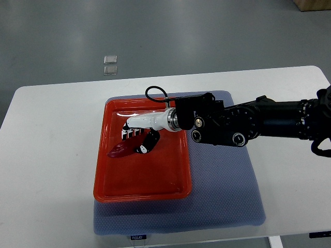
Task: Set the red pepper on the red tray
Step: 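Lower the pepper into the tray and open the right hand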
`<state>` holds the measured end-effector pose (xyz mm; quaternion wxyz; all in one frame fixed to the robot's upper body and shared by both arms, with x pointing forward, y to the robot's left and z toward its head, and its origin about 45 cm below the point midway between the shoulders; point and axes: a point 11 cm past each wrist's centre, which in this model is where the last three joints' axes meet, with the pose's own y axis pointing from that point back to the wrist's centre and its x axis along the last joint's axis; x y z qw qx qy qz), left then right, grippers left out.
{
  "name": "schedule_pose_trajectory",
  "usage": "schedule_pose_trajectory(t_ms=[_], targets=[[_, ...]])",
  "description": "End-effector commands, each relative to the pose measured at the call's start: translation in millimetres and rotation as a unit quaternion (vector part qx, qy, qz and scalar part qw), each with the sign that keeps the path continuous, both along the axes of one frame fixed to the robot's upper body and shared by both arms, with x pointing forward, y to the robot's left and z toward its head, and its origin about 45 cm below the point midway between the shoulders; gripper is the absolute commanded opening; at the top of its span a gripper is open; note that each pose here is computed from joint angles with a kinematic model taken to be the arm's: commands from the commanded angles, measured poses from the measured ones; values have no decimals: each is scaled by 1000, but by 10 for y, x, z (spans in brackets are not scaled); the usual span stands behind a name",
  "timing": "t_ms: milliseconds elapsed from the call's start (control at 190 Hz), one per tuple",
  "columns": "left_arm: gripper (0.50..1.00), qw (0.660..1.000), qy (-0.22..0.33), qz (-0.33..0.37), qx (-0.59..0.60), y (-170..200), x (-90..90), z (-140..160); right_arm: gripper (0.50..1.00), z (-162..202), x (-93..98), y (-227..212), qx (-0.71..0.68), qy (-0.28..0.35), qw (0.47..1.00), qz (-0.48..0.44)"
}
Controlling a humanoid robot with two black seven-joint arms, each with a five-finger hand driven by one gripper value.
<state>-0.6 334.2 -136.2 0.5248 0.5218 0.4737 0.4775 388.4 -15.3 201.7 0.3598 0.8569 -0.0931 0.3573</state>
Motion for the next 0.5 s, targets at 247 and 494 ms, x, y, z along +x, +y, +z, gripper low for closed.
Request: schedule_pose_trajectory(t_ms=[247,494], targets=[[1000,1000,0,0,0,-1,0,0,829,8,-6,10,5,8,1000,-3],[1000,1000,0,0,0,-1,0,0,913,191,40,101,35,12,999,-7]])
